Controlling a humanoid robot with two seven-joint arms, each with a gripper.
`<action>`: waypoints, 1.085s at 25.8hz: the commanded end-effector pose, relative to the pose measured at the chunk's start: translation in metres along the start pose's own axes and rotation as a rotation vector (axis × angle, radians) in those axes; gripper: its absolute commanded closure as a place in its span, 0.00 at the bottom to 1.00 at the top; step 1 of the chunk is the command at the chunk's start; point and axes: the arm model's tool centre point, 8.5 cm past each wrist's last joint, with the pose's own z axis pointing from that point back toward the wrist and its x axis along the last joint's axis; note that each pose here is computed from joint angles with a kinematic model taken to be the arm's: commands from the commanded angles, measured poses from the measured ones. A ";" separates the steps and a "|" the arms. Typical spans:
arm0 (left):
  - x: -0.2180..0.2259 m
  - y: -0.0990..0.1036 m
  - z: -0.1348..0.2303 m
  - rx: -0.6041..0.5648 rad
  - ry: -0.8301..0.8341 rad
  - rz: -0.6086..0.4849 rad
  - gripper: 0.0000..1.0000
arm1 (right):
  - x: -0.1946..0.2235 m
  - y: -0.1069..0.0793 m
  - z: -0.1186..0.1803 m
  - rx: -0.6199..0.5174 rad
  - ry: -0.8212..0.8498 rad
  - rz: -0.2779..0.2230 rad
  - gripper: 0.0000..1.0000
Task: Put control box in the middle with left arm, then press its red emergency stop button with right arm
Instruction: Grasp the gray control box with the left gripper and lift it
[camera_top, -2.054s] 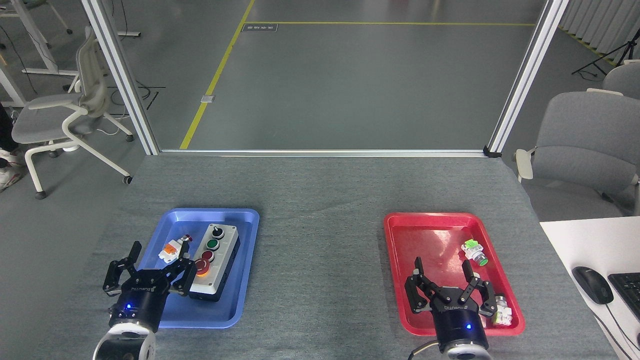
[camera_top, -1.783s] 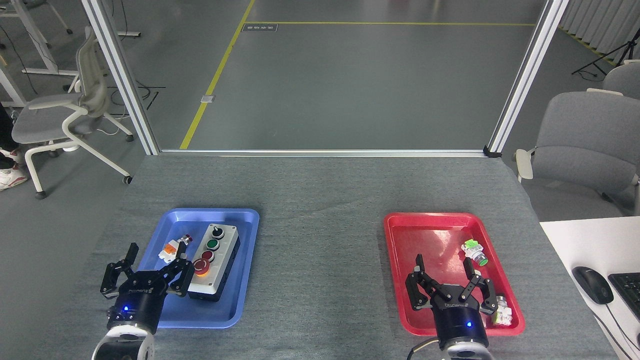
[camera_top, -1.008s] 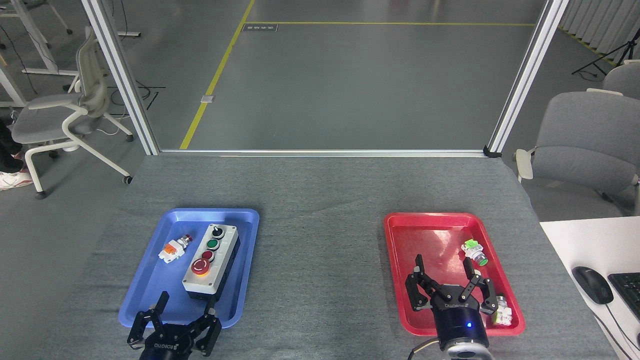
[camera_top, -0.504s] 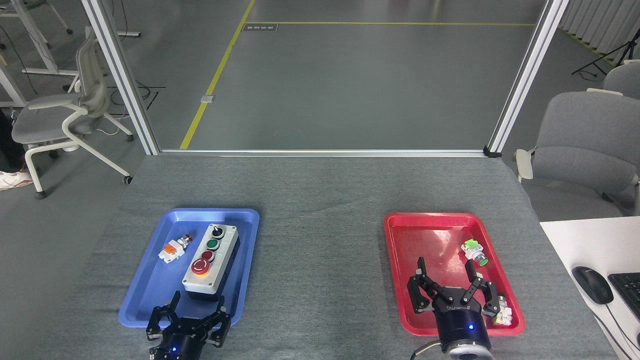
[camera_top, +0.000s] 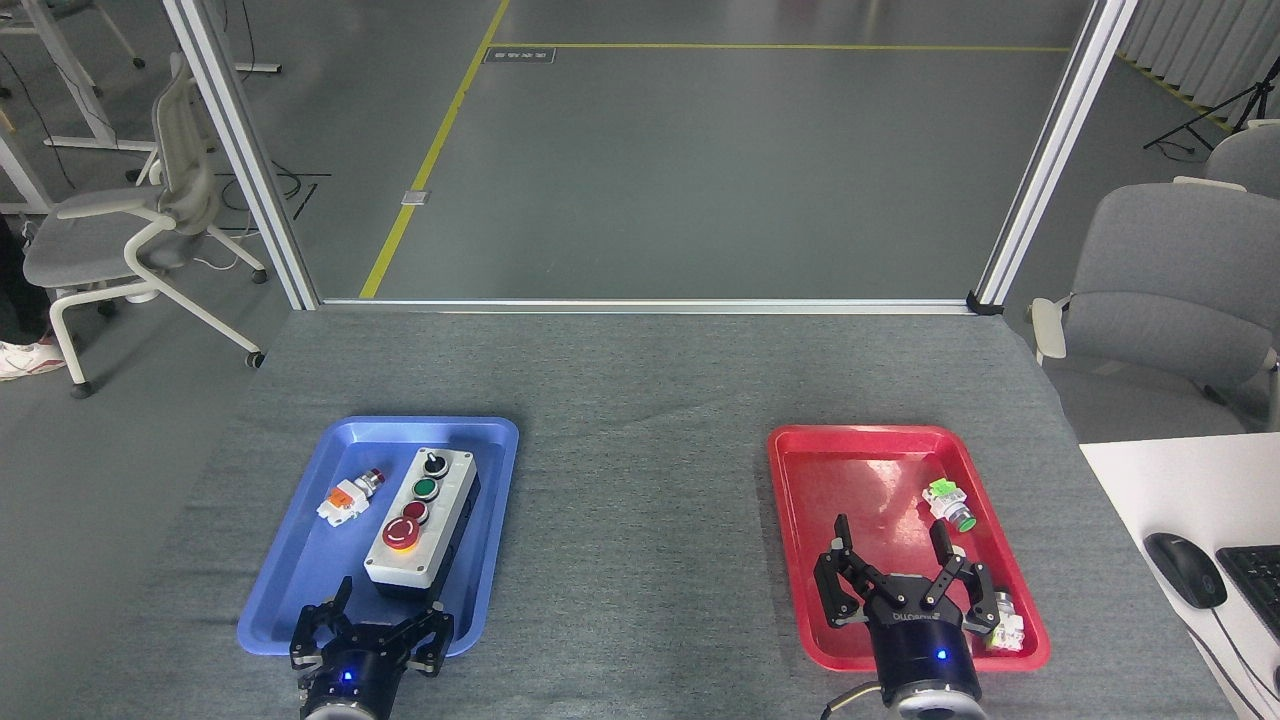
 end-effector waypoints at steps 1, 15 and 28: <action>-0.001 0.003 -0.005 -0.002 0.007 0.006 0.01 | 0.000 -0.002 -0.002 -0.009 -0.001 0.001 0.02; -0.001 0.014 -0.033 -0.016 0.021 0.077 0.01 | -0.009 -0.004 -0.005 -0.010 0.000 0.025 0.02; 0.006 0.024 -0.052 -0.023 0.007 0.130 0.01 | -0.002 -0.004 -0.005 -0.009 -0.022 0.017 0.02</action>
